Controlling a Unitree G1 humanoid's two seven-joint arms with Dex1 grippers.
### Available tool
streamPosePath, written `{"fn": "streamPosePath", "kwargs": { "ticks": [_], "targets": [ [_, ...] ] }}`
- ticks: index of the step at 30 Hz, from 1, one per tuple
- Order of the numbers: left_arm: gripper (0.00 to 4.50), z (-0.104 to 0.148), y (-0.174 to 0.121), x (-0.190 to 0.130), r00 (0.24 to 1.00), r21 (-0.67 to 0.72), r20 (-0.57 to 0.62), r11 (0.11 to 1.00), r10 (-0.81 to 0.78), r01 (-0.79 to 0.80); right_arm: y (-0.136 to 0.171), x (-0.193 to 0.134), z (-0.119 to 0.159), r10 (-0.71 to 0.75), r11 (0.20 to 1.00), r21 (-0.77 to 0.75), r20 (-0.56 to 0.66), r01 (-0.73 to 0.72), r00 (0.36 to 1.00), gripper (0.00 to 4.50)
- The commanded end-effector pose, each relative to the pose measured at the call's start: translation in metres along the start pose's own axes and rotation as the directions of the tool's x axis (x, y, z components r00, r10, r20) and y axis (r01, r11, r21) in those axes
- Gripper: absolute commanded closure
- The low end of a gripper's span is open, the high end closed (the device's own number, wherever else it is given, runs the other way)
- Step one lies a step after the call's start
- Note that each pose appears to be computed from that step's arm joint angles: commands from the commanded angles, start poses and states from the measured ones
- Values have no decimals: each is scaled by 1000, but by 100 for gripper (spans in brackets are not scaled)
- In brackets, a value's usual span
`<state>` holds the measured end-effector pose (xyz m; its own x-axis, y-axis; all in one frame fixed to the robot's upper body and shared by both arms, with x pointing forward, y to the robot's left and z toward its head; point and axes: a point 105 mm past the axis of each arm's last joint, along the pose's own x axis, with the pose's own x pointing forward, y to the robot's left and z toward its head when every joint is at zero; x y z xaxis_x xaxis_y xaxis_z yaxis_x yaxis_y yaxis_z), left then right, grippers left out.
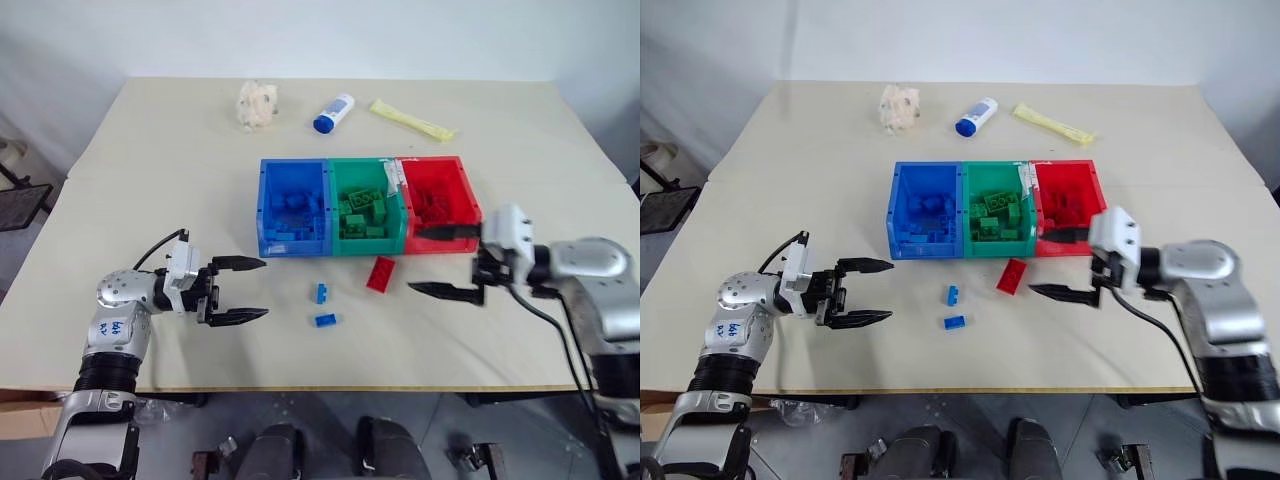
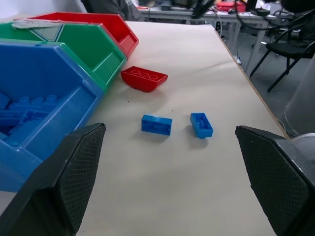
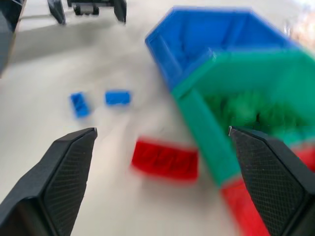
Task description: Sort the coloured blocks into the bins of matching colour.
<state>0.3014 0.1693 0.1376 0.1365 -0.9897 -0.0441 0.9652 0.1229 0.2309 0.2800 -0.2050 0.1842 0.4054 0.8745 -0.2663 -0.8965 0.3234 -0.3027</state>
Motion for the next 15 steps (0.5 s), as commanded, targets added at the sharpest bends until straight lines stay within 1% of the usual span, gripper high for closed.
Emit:
{"fn": "streamPosePath", "kwargs": {
  "ticks": [1, 5, 8, 13, 15],
  "targets": [
    [0, 3, 1, -3, 1000, 20, -1, 1000, -6, 6, 1, -42, 6, -93, 996, -7, -35, 93, 995, 2],
    [0, 4, 2, -3, 1000, 19, 0, 1000, -12, 12, 5, -68, -3, -155, 987, 15, -103, 157, 983, 2],
    [0, 4, 1, -3, 1000, 18, 1, 1000, -16, 16, 10, -75, -5, -170, 985, 22, -125, 174, 978, 2],
    [0, 5, 2, -1, 1000, 20, 4, 1000, -21, 21, 11, -65, -4, -166, 985, 23, -112, 169, 980, 2],
    [0, 6, 2, -1, 1000, 24, 7, 999, -22, 21, 13, -50, -5, -154, 987, 33, -96, 158, 983, 2]
  ]
}}
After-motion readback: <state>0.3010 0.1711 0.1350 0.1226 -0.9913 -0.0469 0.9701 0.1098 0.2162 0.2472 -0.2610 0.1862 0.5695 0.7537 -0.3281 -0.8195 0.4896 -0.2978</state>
